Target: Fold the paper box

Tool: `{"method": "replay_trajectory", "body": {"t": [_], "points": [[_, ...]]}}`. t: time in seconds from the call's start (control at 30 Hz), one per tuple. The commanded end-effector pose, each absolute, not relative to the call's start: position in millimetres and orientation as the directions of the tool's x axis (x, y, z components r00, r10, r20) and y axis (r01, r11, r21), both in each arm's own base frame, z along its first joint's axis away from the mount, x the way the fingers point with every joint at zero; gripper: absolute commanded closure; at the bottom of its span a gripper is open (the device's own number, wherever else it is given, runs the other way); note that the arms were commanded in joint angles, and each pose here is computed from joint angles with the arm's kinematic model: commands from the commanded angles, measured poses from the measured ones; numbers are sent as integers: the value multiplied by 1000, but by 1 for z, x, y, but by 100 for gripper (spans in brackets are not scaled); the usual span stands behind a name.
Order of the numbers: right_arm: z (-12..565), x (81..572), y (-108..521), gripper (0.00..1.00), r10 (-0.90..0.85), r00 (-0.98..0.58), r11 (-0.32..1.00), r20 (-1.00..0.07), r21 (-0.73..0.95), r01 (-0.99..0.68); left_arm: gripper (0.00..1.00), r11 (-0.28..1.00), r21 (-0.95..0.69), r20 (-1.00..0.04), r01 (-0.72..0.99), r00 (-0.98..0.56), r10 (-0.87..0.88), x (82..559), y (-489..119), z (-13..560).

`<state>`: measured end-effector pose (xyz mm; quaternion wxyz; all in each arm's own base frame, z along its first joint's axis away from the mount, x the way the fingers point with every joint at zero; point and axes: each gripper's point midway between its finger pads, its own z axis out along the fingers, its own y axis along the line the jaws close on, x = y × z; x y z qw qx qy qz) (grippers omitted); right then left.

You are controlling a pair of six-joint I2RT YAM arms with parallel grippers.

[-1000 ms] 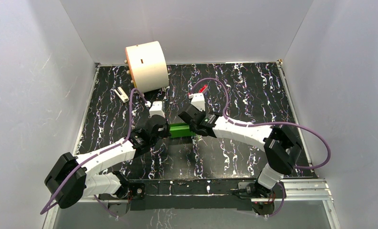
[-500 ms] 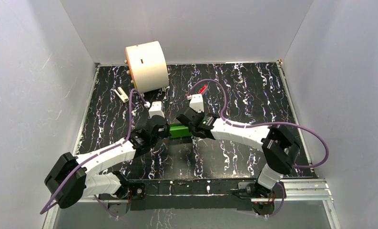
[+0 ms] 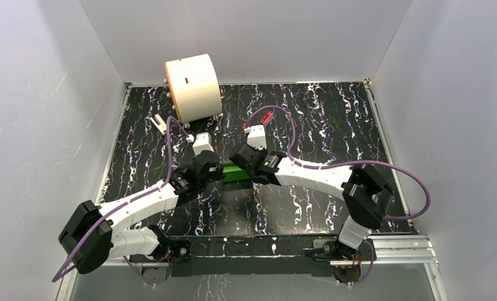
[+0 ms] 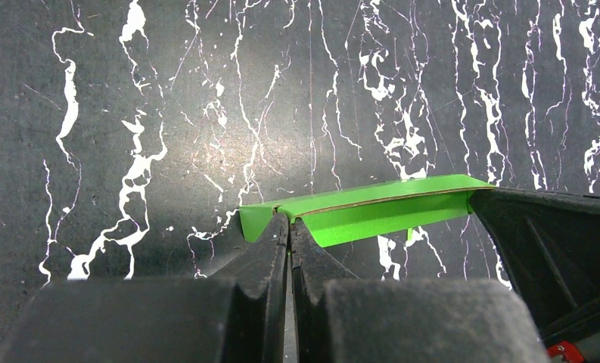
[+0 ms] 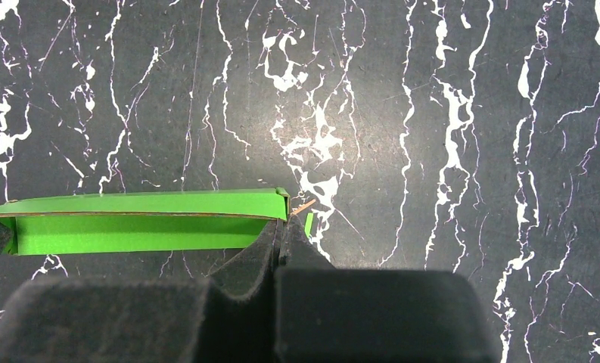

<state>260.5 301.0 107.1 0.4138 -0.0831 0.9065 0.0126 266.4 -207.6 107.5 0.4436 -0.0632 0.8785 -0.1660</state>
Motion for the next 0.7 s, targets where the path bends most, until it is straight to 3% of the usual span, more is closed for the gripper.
{"method": "replay_trajectory", "body": {"t": [0.0, 0.67], "points": [[86, 238, 328, 100, -132, -703, 974, -699, 40, -223, 100, 879, -471, -752, 76, -556, -355, 273, -232, 150], [81, 235, 331, 100, -128, -703, 971, -699, 57, -233, 100, 918, -389, -772, 77, -571, -279, 267, -222, 109]]}}
